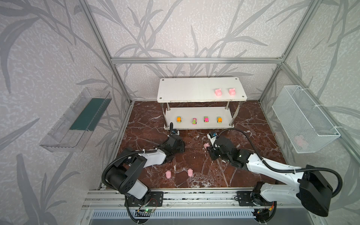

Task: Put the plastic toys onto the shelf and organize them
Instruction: 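Carry the pig up to the top shelf and lower it toward the surface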

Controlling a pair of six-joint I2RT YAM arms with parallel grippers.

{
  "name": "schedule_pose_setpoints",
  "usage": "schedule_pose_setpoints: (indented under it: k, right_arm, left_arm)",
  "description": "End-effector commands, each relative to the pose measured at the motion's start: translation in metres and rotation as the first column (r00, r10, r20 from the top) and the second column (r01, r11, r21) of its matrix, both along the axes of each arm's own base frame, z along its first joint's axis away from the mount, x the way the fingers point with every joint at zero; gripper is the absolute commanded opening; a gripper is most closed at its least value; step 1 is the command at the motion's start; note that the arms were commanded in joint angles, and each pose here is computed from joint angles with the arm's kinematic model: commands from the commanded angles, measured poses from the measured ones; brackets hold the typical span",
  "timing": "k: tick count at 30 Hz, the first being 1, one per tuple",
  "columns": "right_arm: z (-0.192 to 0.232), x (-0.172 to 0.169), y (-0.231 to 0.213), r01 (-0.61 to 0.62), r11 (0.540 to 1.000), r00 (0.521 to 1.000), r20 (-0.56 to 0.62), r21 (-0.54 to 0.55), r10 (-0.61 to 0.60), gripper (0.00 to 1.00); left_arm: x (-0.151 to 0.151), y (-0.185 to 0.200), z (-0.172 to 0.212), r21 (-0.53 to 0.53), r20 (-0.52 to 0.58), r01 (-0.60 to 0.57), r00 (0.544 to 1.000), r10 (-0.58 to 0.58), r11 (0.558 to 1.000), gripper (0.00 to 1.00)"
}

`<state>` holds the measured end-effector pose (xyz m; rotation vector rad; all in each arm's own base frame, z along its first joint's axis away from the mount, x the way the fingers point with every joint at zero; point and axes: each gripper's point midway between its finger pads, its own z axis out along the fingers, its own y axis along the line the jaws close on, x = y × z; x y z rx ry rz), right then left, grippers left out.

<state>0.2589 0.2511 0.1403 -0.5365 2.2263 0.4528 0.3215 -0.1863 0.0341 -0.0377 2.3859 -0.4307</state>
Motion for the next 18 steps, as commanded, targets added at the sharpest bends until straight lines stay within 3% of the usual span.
schedule_pose_setpoints:
  k: [1, 9, 18]
  right_arm:
    - [0.042, 0.009, -0.005, 0.056, 0.998, 0.998, 0.028, 0.002, -0.057, 0.23]
    - [0.168, 0.048, 0.022, 0.077, 0.993, 0.979, 0.180, 0.089, -0.092, 0.23]
    - [0.235, 0.103, 0.033, 0.149, 0.982, 0.950, 0.259, 0.115, -0.175, 0.23]
  left_arm:
    - [0.004, -0.001, 0.004, -0.018, 0.011, -0.012, 1.000, 0.012, 1.000, 0.53]
    - [0.004, -0.003, 0.004, -0.026, 0.006, -0.004, 1.000, 0.005, 1.000, 0.53]
    - [0.001, -0.005, -0.006, -0.034, -0.029, 0.000, 1.000, -0.001, 0.999, 0.53]
